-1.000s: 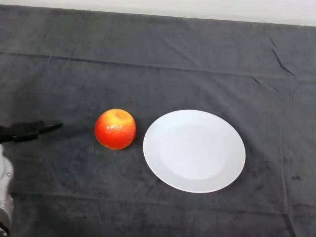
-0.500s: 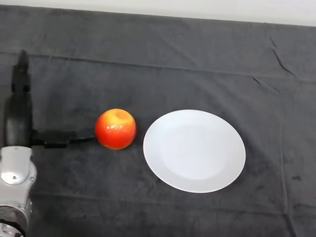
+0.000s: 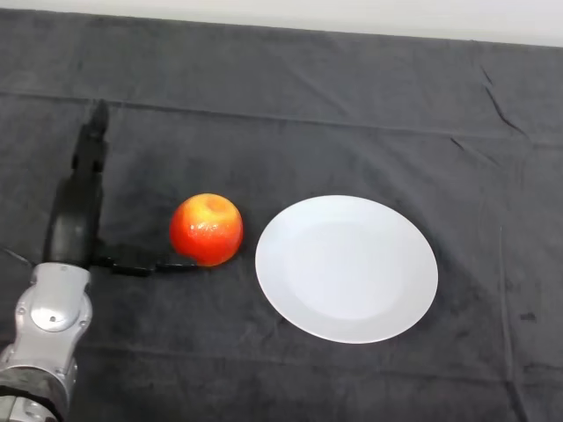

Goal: Move the apple to the plate

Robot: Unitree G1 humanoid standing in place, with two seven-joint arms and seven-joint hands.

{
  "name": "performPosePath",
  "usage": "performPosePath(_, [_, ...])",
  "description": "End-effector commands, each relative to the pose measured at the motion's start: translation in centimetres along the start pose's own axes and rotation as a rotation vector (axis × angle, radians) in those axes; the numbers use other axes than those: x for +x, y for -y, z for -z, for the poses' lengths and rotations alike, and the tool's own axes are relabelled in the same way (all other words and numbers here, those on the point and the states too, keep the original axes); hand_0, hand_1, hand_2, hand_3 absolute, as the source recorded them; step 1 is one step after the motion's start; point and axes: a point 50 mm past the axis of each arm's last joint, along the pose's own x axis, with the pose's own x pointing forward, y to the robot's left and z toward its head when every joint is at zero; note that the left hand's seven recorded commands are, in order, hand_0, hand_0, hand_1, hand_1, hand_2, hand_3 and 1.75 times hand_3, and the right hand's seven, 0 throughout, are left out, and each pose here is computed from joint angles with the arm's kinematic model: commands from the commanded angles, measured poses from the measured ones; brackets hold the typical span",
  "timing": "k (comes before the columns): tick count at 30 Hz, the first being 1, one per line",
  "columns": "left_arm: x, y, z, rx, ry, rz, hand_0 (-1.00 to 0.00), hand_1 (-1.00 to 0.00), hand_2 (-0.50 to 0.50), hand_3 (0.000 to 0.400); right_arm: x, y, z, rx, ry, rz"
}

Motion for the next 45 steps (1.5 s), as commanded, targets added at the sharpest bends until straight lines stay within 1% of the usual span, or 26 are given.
performPosePath(1, [1.3, 1.0, -1.1, 0.011, 0.023, 0.047, 0.00, 0.00, 0.00, 0.000, -7.07, 2.19, 5.53, -0.061, -0.336, 0.030])
performPosePath(11, [0.9, 2.2, -0.3, 0.050, -0.035, 0.111, 0.00, 0.00, 0.00, 0.000, -7.07, 2.18, 5.53, -0.061, -0.336, 0.030])
performPosePath(21, [0.5, 2.4, 0.7, 0.108, -0.116, 0.164, 0.00, 0.00, 0.00, 0.000, -7.07, 2.19, 5.53, -0.061, -0.336, 0.030])
performPosePath(22, [0.6, 2.4, 0.8, 0.114, -0.123, 0.167, -0.12, -0.21, 0.05, 0.085, -7.07, 2.19, 5.53, -0.061, -0.336, 0.030])
performPosePath(23, [0.6, 2.4, 0.8, 0.119, -0.128, 0.170, -0.60, -0.69, 0.05, 0.278, -7.07, 2.19, 5.53, -0.061, -0.336, 0.030])
performPosePath(24, [0.6, 2.4, 0.8, 0.123, -0.133, 0.172, -1.00, -1.00, 0.00, 0.400, -7.07, 2.19, 5.53, -0.061, -0.336, 0.030])
performPosePath(29, [0.7, 2.6, 0.9, 0.138, -0.145, 0.180, -1.00, -1.00, 0.00, 0.400, -7.07, 2.19, 5.53, -0.061, -0.336, 0.030])
performPosePath(36, [0.9, 2.6, 0.7, 0.149, -0.138, 0.188, -1.00, -1.00, 0.00, 0.400, -7.07, 2.19, 5.53, -0.061, -0.336, 0.030])
performPosePath(41, [1.6, 2.3, 0.0, 0.152, -0.118, 0.185, -1.00, -1.00, 0.00, 0.400, -7.07, 2.19, 5.53, -0.061, -0.336, 0.030])
performPosePath(45, [2.8, 2.2, -1.2, 0.154, -0.084, 0.178, -1.00, -1.00, 0.00, 0.400, -7.07, 2.19, 5.53, -0.061, -0.336, 0.030])
